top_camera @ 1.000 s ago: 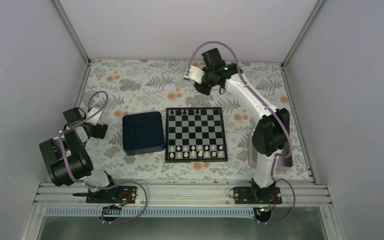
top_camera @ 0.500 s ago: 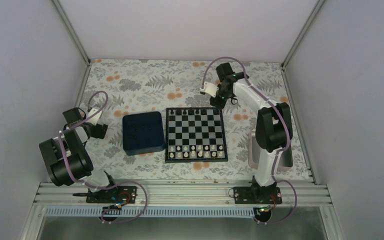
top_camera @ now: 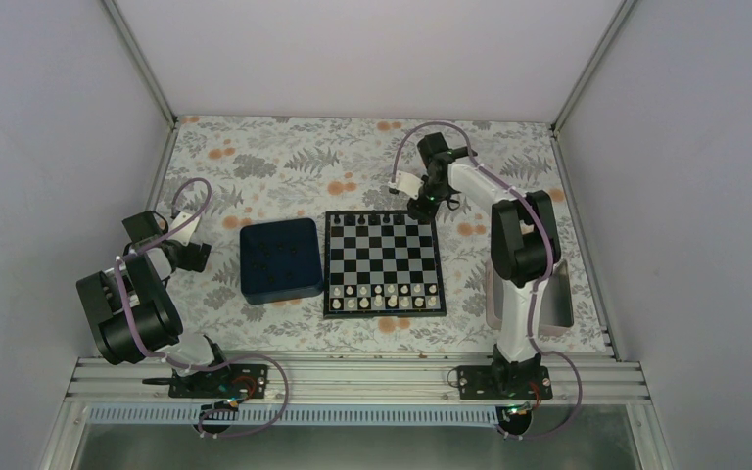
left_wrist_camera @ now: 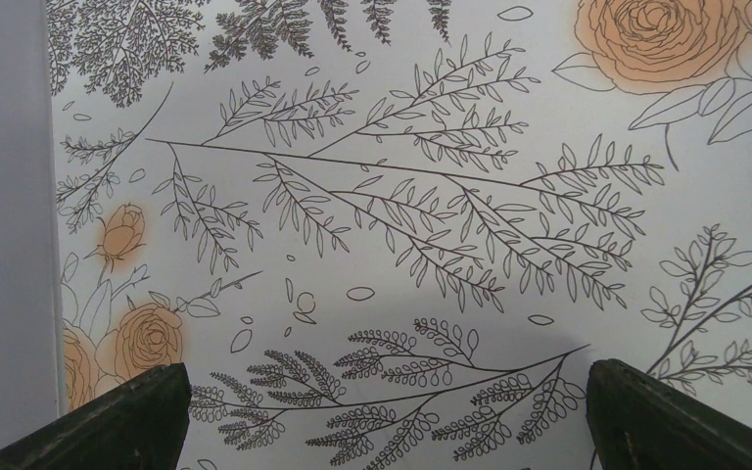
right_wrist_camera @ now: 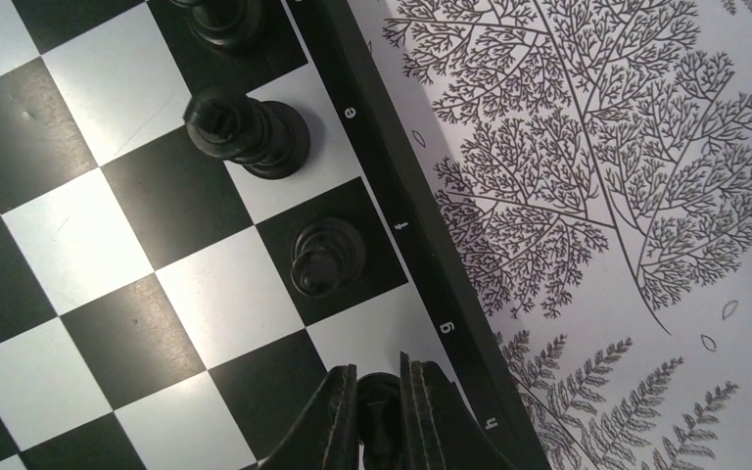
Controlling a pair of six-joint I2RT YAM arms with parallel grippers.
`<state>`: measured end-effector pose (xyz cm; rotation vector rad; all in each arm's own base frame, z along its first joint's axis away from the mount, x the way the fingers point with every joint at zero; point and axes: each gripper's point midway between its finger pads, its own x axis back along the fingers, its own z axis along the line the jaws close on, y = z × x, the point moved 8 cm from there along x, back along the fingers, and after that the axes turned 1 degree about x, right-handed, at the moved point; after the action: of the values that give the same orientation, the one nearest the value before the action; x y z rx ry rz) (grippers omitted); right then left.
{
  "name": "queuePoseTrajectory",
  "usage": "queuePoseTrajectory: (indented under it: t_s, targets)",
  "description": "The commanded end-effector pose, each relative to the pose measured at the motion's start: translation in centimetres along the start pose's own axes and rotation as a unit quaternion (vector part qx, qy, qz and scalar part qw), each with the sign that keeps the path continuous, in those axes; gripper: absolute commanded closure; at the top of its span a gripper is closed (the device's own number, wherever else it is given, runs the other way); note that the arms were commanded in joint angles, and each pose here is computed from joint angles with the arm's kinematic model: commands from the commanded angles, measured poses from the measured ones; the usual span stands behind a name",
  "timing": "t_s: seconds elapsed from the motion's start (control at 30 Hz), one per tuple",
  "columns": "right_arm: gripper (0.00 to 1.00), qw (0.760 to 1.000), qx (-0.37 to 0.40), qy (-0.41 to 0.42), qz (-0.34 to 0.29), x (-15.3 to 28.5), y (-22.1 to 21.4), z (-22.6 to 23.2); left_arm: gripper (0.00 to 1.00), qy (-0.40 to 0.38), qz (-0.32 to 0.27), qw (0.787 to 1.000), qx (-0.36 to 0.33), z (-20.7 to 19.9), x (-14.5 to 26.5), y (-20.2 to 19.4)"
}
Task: Set up the chess pieces on the board
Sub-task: Place the chess piece on the chessboard.
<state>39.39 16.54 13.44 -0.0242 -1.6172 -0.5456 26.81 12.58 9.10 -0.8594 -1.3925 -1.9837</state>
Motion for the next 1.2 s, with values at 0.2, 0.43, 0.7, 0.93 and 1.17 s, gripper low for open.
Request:
queuePoseTrajectory:
  t_s: [0.2,0.43,0.7,0.93,1.17]
  targets:
    - [0.94,0.999,0.004,0.010,-0.030,-0.8,1.0,-0.3,0.00,-0.018,0.017,1.000,0.002,-0.4,-0.4,-0.8]
    - [0.94,1.000,0.002,0.013,-0.025,-1.5,0.8,-0.4,0.00,-0.019,0.016,1.000,0.003,-0.4,-0.4,-0.8]
    - [0.92,1.000,0.001,0.018,-0.020,-1.9,0.6,-0.3,0.00,-0.022,0.018,1.000,0.004,-0.5,-0.5,-0.8]
    - [0.85,1.000,0.002,0.012,-0.016,-1.7,0.5,-0.4,0.00,-0.022,0.017,1.000,0.003,-0.5,-0.4,-0.8]
    - [0.75,1.000,0.005,-0.006,-0.021,0.4,0.9,-0.4,0.00,-0.023,0.016,1.000,0.003,-0.5,-0.4,-0.8]
